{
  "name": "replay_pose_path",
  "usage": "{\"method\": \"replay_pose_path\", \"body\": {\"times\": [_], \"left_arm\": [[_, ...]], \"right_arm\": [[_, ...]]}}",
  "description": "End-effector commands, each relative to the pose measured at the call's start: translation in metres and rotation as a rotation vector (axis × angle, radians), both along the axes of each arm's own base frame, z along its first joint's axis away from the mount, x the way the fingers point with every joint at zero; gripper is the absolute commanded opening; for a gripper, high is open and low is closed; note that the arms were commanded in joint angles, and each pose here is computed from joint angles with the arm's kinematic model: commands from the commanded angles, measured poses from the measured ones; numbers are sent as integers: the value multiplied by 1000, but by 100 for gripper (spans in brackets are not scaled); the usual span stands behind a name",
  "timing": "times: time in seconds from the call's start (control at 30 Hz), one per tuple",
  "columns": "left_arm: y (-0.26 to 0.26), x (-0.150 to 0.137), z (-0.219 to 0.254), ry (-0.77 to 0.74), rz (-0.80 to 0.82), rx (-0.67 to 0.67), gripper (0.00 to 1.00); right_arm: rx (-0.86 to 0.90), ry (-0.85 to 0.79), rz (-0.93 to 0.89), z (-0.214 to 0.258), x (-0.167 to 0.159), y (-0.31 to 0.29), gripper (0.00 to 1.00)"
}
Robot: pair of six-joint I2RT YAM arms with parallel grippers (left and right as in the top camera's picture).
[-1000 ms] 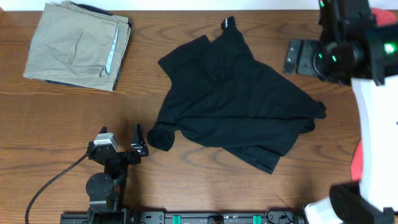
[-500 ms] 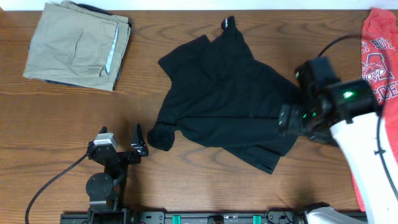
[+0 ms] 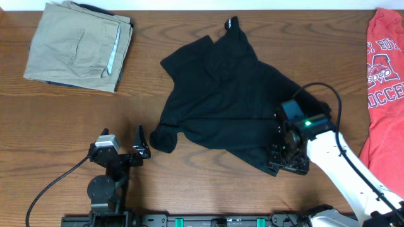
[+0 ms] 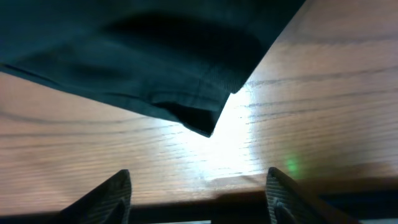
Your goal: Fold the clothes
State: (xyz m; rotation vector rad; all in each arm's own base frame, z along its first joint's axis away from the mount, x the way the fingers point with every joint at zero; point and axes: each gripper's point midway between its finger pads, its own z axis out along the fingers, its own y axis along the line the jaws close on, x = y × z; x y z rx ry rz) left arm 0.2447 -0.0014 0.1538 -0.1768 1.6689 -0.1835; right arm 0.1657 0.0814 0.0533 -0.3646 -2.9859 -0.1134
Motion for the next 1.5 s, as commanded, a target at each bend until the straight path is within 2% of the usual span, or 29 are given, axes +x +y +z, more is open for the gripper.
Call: {"method": "replay_pose_path", "body": {"times": [0.0,0.3,0.47,0.67,0.73,0.87,0.9,1.17,1.47], "left_arm": [[1,-1,-15,43,1,5,98],[1,-1,-15,43,0,5,98],[1,-1,-15,43,0,5,98],[1,-1,-15,43,0,5,98],[1,-1,-15,43,0,5,98],[1,-1,-15,43,1,5,98],[1,-1,-15,43,0,5,98],[1,-1,-15,43,0,5,98],[1,-1,-15,43,0,5,98]], "right_arm": [[39,19,-17,-13,-9,6,64],[191,-22,-21,-45,-12,28,58],[185,-21,-46,-54,-16,26,53],[190,-42,-55,-54,-10,27,52],[192,-47,-55,-54,-9,28,42],[195,-55,-62,-54,-6,29,3],[197,-58,-62,-54,-5,29,1],[181,-87,-60,-32,10,30,1],[3,-215,-120,56,31,-13,1]]}}
